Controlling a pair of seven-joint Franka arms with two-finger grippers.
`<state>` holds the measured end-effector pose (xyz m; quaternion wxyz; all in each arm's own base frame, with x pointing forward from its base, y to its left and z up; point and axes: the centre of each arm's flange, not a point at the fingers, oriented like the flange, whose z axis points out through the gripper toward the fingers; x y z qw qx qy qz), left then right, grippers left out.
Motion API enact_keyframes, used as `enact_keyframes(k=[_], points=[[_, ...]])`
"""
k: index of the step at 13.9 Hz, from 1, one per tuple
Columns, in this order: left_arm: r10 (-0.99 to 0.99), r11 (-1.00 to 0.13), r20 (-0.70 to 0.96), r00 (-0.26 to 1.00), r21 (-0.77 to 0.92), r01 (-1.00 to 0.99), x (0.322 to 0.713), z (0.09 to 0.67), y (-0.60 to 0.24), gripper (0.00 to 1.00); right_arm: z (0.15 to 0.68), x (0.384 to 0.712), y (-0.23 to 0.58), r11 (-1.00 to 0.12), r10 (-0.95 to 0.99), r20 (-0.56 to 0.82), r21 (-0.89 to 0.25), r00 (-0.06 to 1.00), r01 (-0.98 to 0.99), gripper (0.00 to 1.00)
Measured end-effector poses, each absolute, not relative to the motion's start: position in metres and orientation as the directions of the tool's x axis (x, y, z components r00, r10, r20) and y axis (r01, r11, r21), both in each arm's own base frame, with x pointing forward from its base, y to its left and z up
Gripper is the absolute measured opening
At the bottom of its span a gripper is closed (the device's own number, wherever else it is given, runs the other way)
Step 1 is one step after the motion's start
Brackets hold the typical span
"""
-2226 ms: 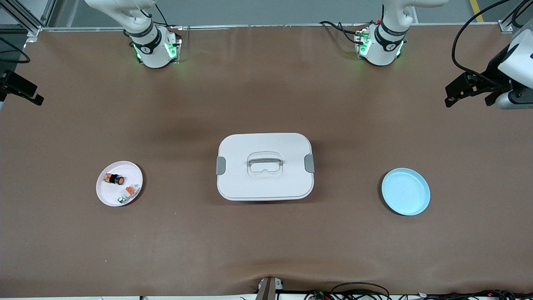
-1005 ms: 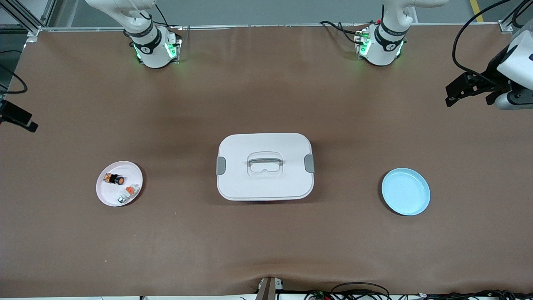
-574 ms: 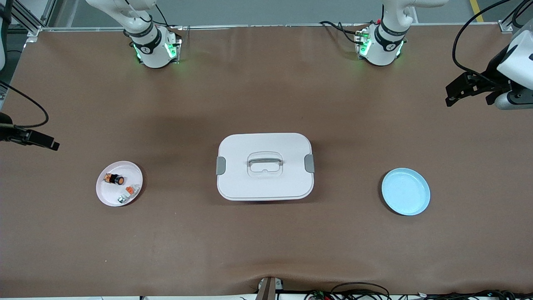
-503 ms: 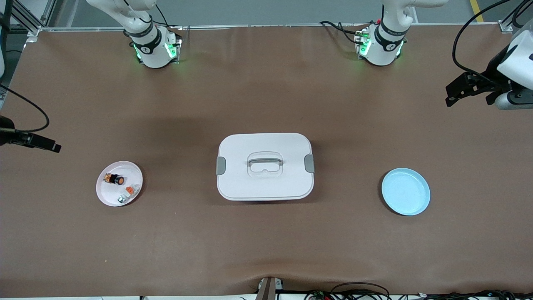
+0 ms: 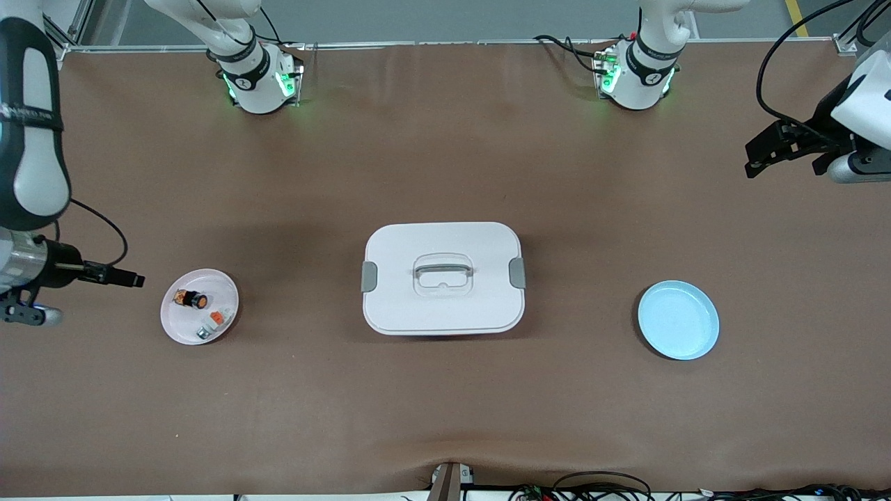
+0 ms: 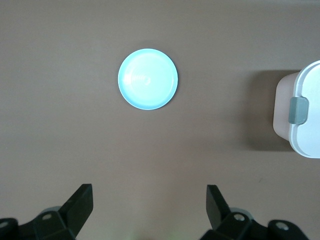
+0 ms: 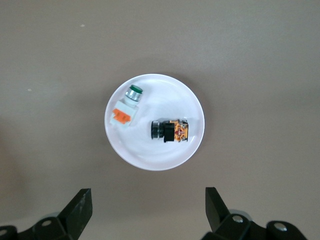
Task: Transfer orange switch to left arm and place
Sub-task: 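Move the right gripper down over the white plate's black switch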
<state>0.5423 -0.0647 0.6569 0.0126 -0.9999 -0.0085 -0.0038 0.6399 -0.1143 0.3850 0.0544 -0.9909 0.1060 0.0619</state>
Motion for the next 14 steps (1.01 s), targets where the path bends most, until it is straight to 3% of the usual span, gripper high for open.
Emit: enact_keyframes(k=[14], points=[[0.022, -0.999, -0.010, 1.000, -0.028, 0.021, 0.548, 0.647, -0.063, 1.00, 0.249, 0.629, -0.126, -0.973, -0.188, -0.158, -0.105, 0.969, -0.206, 1.00]])
